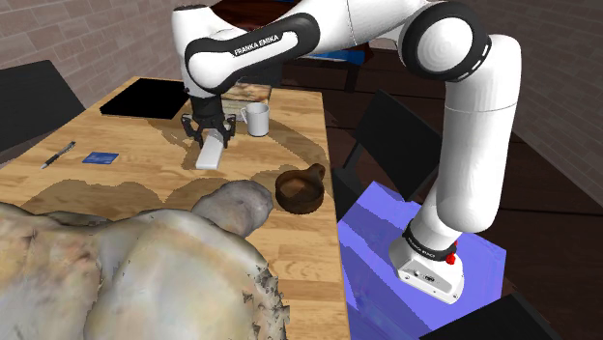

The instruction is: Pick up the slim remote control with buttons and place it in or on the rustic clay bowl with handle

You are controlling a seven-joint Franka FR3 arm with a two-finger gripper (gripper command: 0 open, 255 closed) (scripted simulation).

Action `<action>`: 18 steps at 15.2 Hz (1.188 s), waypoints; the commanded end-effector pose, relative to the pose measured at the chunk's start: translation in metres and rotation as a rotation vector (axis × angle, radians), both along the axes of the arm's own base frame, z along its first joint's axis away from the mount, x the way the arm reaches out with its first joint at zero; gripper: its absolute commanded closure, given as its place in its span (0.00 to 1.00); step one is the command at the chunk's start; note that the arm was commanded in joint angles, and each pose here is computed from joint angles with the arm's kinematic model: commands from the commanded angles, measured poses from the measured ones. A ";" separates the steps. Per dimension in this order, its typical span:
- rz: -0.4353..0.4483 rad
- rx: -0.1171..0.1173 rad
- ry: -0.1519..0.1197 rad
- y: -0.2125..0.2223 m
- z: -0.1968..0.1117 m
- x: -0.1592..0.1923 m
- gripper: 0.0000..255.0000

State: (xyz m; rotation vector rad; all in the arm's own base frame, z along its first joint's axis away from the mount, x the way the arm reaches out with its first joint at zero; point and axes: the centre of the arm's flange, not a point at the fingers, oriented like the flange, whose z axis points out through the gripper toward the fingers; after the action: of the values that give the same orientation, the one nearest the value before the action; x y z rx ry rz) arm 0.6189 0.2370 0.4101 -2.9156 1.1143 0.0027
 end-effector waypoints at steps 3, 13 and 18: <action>0.000 0.000 0.000 0.000 0.021 -0.001 1.00; 0.000 0.000 0.000 0.000 0.074 -0.001 1.00; 0.000 0.000 0.000 -0.003 0.093 -0.013 1.00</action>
State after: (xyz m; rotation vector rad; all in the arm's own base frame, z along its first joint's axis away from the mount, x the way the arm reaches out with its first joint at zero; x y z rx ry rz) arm 0.6120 0.2351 0.5008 -2.9157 1.1144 0.0035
